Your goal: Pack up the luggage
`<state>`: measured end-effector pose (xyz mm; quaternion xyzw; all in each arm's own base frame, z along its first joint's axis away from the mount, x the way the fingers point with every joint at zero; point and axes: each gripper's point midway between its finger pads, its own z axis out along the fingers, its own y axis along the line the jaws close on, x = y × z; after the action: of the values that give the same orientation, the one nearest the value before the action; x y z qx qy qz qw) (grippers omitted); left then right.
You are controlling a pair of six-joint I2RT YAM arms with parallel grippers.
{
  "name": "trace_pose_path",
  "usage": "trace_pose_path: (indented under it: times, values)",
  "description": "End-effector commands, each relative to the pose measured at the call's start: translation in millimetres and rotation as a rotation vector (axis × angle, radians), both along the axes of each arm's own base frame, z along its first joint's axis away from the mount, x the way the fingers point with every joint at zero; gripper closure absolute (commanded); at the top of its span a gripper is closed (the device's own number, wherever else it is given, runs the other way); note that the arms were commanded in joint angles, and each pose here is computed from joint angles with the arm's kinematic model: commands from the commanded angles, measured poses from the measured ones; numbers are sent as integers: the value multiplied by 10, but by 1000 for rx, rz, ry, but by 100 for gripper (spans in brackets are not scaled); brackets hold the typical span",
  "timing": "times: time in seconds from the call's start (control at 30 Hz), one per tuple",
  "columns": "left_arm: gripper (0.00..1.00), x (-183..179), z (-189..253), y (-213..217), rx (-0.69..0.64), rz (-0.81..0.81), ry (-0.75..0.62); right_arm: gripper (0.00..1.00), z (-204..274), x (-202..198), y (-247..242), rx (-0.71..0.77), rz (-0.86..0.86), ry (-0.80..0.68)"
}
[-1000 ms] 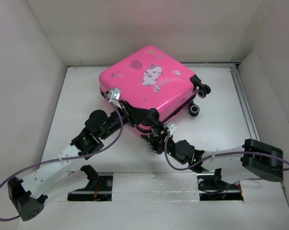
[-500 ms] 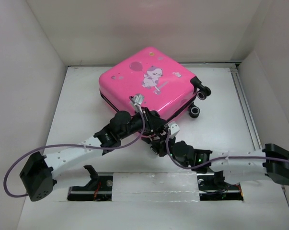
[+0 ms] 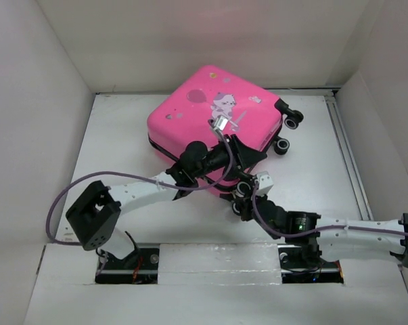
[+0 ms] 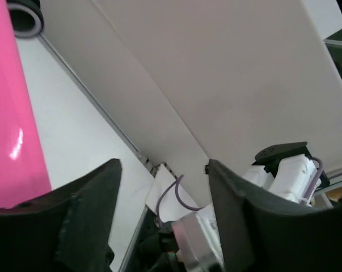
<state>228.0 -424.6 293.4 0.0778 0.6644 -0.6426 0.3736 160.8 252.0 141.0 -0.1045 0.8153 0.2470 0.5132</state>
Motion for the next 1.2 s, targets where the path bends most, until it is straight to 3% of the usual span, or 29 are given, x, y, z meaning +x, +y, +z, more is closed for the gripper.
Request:
trace_pose_path:
  times: [0.0,0.03,0.07,0.17,0.2,0.3,0.4,0.5,0.7,0.73,0.9,1.0,1.17]
  values:
    - [38,43,293,402,-35,73,-111,100,383,-114,338,163,84,25]
    - [28,63,291,534,-20,133,-131,100,292,-101,388,127,83,35]
    - [25,144,296,852,0,286,-127,100,209,-98,402,100,82,43]
    - [16,277,250,1397,75,533,-149,100,-24,-85,487,39,68,84]
    - [16,390,178,1827,127,726,-100,100,-31,-74,531,30,67,87]
    - [11,537,-98,2600,210,1023,-40,100,-110,-51,672,-20,88,84]
    - [7,647,-258,3054,230,1170,3,100,35,-124,834,-11,129,52]
    - [1,814,-372,3200,236,1181,47,100,104,-130,794,5,133,40]
    - [1,1474,-689,3540,162,989,245,100,-28,-222,287,55,94,64]
    - [1,1489,-634,3537,140,990,235,100,132,-232,186,127,83,53]
    - [0,1535,-560,3567,172,1057,178,100,212,-247,-370,140,8,46]
    - [0,1476,-531,3386,100,957,85,100,265,-273,-381,177,23,45]
    - [3,1378,-770,2909,107,748,86,100,265,-389,177,142,158,63]
